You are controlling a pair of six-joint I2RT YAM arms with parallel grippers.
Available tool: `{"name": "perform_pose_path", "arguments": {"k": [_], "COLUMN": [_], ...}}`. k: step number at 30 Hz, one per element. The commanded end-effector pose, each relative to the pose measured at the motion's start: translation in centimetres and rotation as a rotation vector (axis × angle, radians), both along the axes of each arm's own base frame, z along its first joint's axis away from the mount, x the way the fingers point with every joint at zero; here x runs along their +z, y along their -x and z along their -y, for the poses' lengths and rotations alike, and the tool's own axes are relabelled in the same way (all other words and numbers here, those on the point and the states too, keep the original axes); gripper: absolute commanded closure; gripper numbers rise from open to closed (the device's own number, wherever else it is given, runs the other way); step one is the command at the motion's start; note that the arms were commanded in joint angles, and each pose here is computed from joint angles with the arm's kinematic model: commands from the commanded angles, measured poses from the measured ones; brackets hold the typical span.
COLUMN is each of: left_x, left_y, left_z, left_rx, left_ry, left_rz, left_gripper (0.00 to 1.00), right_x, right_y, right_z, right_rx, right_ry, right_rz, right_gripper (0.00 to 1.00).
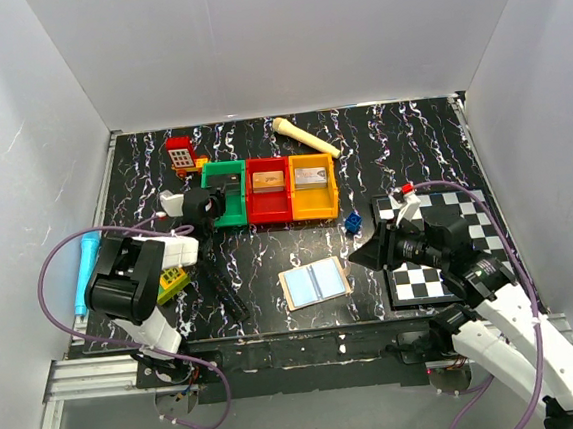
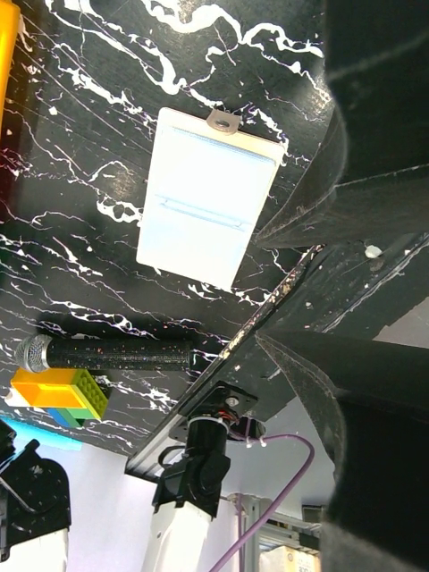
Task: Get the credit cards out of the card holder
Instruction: Place the credit card in the storage box.
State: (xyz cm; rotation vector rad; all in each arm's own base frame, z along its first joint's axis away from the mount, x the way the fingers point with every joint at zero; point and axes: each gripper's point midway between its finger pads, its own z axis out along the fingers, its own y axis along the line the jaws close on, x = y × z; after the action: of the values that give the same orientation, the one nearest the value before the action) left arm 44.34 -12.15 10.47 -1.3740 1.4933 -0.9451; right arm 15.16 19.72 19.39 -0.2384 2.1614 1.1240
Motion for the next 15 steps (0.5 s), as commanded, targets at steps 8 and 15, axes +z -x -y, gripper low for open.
{"name": "perform_pose_path", "arguments": {"k": [8, 15], "left_x": [0.3, -0.3], "left_y": [-1.8, -2.9], "left_z": [-0.7, -0.1], "left_rx": [0.063, 0.060], "left_ry": [-0.020, -0.037], "left_rz": [0.010, -0.017], "left_gripper": [1.00, 1.00], "right_x": [0.1, 0.1], "right_y": [-0.8, -0.8], "right_z": [-0.7, -0.8], "right_rx": [0.006, 0.010], "right_ry": [-0.027, -0.027], "right_rz": [0.012, 0.015], "right_gripper": [0.52, 0.52]}}
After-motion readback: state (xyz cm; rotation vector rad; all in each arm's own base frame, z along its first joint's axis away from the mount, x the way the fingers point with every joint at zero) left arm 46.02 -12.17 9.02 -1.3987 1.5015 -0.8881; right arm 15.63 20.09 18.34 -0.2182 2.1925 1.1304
